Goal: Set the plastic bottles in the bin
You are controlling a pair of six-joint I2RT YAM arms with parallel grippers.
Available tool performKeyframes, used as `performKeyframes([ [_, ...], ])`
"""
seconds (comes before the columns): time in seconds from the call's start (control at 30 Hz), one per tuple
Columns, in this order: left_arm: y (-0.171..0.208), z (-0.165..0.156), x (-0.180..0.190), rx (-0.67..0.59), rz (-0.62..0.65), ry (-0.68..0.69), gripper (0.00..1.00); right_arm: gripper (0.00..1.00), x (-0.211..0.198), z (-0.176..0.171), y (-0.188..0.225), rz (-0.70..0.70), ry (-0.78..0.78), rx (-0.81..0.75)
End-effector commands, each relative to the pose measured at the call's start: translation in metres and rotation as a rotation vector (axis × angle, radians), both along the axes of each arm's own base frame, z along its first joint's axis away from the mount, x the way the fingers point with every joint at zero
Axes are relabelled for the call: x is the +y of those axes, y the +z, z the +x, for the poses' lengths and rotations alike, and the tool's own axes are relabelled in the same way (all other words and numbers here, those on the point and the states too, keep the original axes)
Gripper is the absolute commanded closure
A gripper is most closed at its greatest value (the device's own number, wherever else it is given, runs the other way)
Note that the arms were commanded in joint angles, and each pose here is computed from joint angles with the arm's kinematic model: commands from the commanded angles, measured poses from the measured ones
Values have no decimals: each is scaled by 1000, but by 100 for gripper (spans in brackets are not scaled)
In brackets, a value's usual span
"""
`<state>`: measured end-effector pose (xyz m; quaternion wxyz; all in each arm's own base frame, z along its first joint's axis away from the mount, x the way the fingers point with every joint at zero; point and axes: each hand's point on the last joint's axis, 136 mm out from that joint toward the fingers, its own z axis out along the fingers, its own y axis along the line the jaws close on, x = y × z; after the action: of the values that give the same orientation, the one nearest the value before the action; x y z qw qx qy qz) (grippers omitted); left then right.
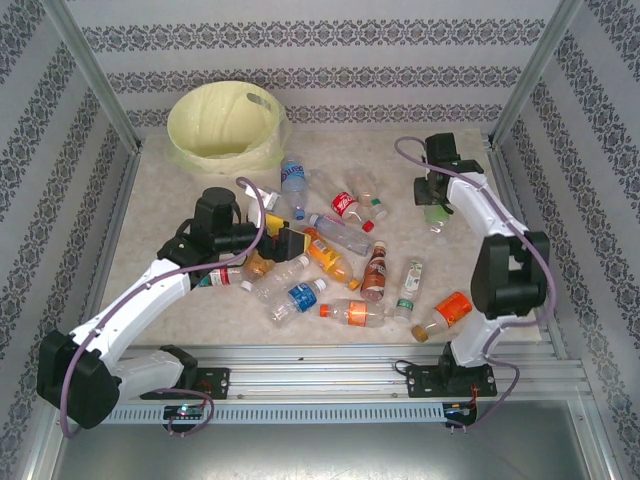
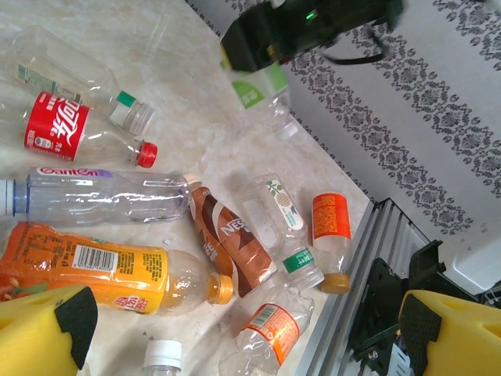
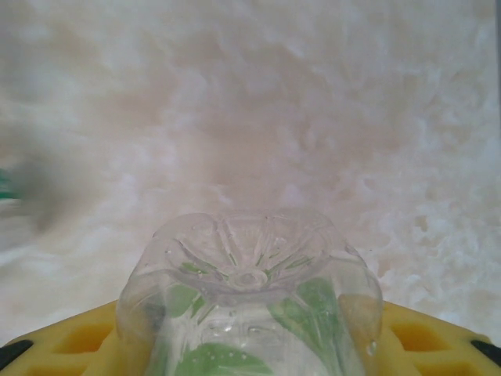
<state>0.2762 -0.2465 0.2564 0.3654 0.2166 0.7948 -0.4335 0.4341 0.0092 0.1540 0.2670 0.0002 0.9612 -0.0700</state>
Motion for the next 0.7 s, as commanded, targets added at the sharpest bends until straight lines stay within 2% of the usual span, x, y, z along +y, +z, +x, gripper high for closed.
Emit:
performKeyframes([
  [0.0, 4, 2, -4, 39, 8, 40, 0, 47, 33, -16, 39, 147, -3, -67],
  [0.1, 0, 4, -5, 70, -9, 85, 0, 47, 55, -32, 56, 292, -18, -106],
  [0.2, -2, -2, -16, 81, -39, 70, 0, 46, 81, -47, 71, 438, -11, -149],
  [0.37, -11, -6, -36, 57, -9, 103, 0, 46, 114, -74, 82, 639, -23, -169],
  [0.6, -20, -9, -76, 80, 0, 70, 0, 46, 134, -103, 91, 751, -66, -195],
  [0.67, -20, -14, -91, 72, -3, 40, 3, 46, 139, -109, 92, 771, -67, -202],
])
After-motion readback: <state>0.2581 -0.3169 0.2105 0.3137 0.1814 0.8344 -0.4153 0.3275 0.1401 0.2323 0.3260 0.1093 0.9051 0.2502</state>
